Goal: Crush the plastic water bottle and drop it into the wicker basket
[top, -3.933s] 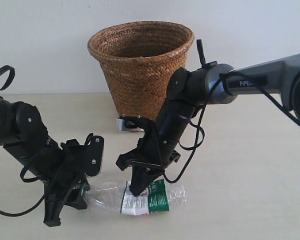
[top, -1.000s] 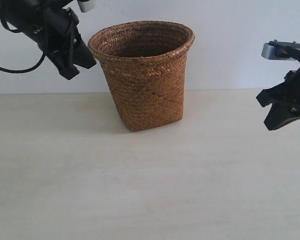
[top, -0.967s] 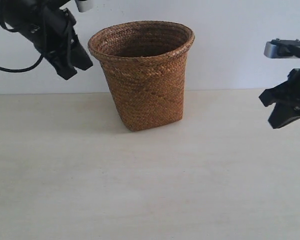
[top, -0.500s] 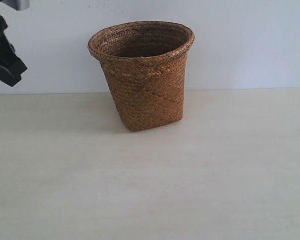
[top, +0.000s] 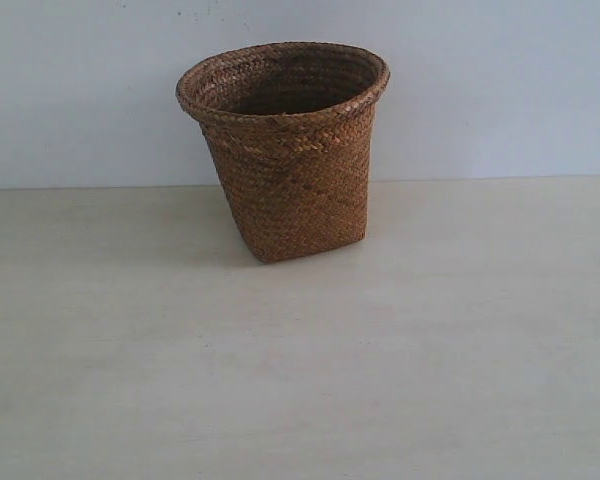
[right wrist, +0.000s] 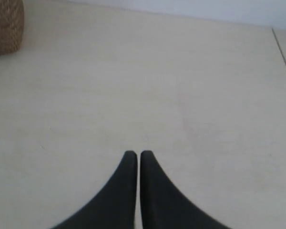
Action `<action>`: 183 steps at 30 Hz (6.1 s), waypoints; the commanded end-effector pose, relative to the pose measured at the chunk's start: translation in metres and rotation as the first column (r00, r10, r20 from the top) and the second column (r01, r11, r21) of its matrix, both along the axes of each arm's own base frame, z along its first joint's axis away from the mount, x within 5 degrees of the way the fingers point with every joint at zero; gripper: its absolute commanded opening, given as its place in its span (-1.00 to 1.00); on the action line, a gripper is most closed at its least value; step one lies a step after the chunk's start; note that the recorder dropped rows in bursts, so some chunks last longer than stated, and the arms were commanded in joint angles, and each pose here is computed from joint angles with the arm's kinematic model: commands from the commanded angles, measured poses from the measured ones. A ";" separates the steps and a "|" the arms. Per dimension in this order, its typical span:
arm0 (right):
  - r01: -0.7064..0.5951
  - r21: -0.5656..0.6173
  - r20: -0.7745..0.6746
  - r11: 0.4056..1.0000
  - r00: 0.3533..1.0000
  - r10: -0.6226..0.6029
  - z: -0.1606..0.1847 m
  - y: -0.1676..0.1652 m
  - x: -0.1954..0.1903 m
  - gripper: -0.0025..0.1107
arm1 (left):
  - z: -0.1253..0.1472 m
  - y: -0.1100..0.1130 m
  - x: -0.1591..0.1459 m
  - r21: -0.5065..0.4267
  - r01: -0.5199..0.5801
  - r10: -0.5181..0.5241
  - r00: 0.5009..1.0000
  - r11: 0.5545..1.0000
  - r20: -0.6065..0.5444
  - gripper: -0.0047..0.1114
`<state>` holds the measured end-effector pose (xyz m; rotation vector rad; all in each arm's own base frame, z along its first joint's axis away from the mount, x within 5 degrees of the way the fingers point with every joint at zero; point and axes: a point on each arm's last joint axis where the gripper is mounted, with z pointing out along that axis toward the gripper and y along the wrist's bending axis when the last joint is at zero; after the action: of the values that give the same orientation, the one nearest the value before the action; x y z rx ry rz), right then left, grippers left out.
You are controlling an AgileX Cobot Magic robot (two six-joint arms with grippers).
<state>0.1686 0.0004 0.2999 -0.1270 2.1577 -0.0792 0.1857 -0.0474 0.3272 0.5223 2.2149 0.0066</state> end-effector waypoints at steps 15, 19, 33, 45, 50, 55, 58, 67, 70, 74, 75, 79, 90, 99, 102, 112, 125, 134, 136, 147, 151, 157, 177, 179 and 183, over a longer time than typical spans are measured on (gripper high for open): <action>-0.049 0.143 0.580 0.989 0.813 -0.044 -0.009 0.002 -0.120 -0.96 | -0.002 0.030 -0.124 -0.350 0.055 0.136 0.856 0.935 0.499 -0.84; -0.051 0.132 0.633 0.990 0.773 -0.045 -0.029 0.002 -0.127 -0.96 | -0.028 0.033 -0.137 -0.380 0.091 0.160 0.799 0.921 0.579 -0.84; -0.033 0.077 0.551 0.997 0.835 -0.015 -0.075 0.002 -0.115 -0.96 | -0.089 0.031 -0.123 -0.410 0.099 0.192 0.769 0.907 0.610 -0.84; -0.033 0.081 0.550 0.996 0.835 -0.017 -0.075 0.002 -0.115 -0.96 | -0.091 0.031 -0.123 -0.409 0.096 0.191 0.773 0.908 0.605 -0.84; -0.033 0.081 0.550 0.996 0.835 -0.017 -0.075 0.002 -0.115 -0.96 | -0.091 0.031 -0.123 -0.405 0.096 0.189 0.773 0.909 0.606 -0.84; -0.033 0.081 0.550 0.996 0.835 -0.017 -0.075 0.002 -0.115 -0.96 | -0.092 0.031 -0.123 -0.394 0.093 0.181 0.778 0.914 0.602 -0.84; -0.033 0.081 0.550 0.996 0.835 -0.017 -0.075 0.002 -0.115 -0.96 | -0.098 0.031 -0.123 -0.389 0.081 0.175 0.796 0.918 0.579 -0.84; -0.033 0.081 0.550 0.996 0.835 -0.017 -0.075 0.002 -0.115 -0.96 | -0.122 0.033 -0.120 -0.371 0.006 0.204 0.827 0.928 0.524 -0.84; -0.033 0.081 0.550 0.996 0.835 -0.017 -0.075 0.002 -0.115 -0.96 | -0.122 0.036 -0.121 -0.383 -0.028 0.243 0.815 0.923 0.526 -0.84; -0.033 0.081 0.552 0.996 0.834 -0.017 -0.075 0.002 -0.115 -0.96 | -0.124 0.039 -0.126 -0.382 -0.060 0.269 0.810 0.922 0.522 -0.84; -0.033 0.081 0.552 0.996 0.834 -0.017 -0.075 0.002 -0.115 -0.96 | -0.125 0.040 -0.128 -0.383 -0.068 0.278 0.805 0.921 0.525 -0.84; -0.033 0.081 0.552 0.996 0.834 -0.017 -0.075 0.002 -0.115 -0.96 | -0.129 0.043 -0.130 -0.375 -0.125 0.311 0.813 0.919 0.492 -0.84; -0.033 0.081 0.550 0.996 0.835 -0.017 -0.075 0.002 -0.115 -0.96 | -0.141 0.044 -0.131 -0.347 -0.198 0.332 0.859 0.917 0.389 -0.84; -0.033 0.081 0.550 0.996 0.835 -0.017 -0.075 0.002 -0.115 -0.96 | -0.141 0.044 -0.131 -0.338 -0.198 0.329 0.858 0.920 0.394 -0.84; -0.033 0.081 0.550 0.996 0.835 -0.017 -0.075 0.002 -0.115 -0.96 | -0.141 0.044 -0.131 -0.338 -0.198 0.329 0.858 0.920 0.394 -0.84; -0.033 0.081 0.562 0.996 0.827 -0.018 -0.074 0.001 -0.115 -0.96 | -0.141 0.044 -0.131 -0.338 -0.198 0.329 0.858 0.920 0.394 -0.84; -0.033 0.081 0.540 0.996 0.842 -0.016 -0.076 0.002 -0.115 -0.96 | -0.141 0.044 -0.131 -0.338 -0.198 0.329 0.858 0.920 0.394 -0.84; -0.025 0.136 0.457 0.990 0.889 -0.040 -0.091 0.002 -0.115 -0.96 | -0.141 0.044 -0.131 -0.338 -0.198 0.329 0.858 0.920 0.394 -0.84; -0.020 0.151 0.450 0.988 0.892 -0.051 -0.099 0.002 -0.113 -0.96 | -0.141 0.044 -0.131 -0.338 -0.198 0.329 0.858 0.920 0.394 -0.84; 0.014 0.168 0.383 0.986 0.920 -0.079 -0.112 0.000 -0.114 -0.96 | -0.141 0.044 -0.131 -0.338 -0.198 0.329 0.858 0.920 0.394 -0.84; 0.027 0.144 0.348 0.989 0.934 -0.076 -0.115 -0.001 -0.115 -0.96 | -0.141 0.044 -0.131 -0.338 -0.198 0.329 0.858 0.920 0.394 -0.84; 0.016 0.100 0.346 0.995 0.937 -0.050 -0.116 -0.001 -0.115 -0.96 | -0.141 0.044 -0.131 -0.338 -0.198 0.329 0.858 0.920 0.394 -0.84; 0.018 0.104 0.342 0.994 0.938 -0.053 -0.116 -0.001 -0.115 -0.96 | -0.141 0.044 -0.131 -0.338 -0.198 0.329 0.858 0.920 0.394 -0.84; 0.018 0.104 0.342 0.994 0.938 -0.053 -0.116 -0.001 -0.115 -0.96 | -0.141 0.044 -0.131 -0.338 -0.198 0.329 0.858 0.920 0.394 -0.84; 0.018 0.104 0.342 0.994 0.938 -0.053 -0.116 -0.001 -0.115 -0.96 | -0.141 0.044 -0.131 -0.338 -0.198 0.329 0.858 0.920 0.394 -0.84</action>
<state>0.0542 0.0000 0.1828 -0.0085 1.8212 0.0006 0.0546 -0.0032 0.1876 0.0513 1.7755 -0.0368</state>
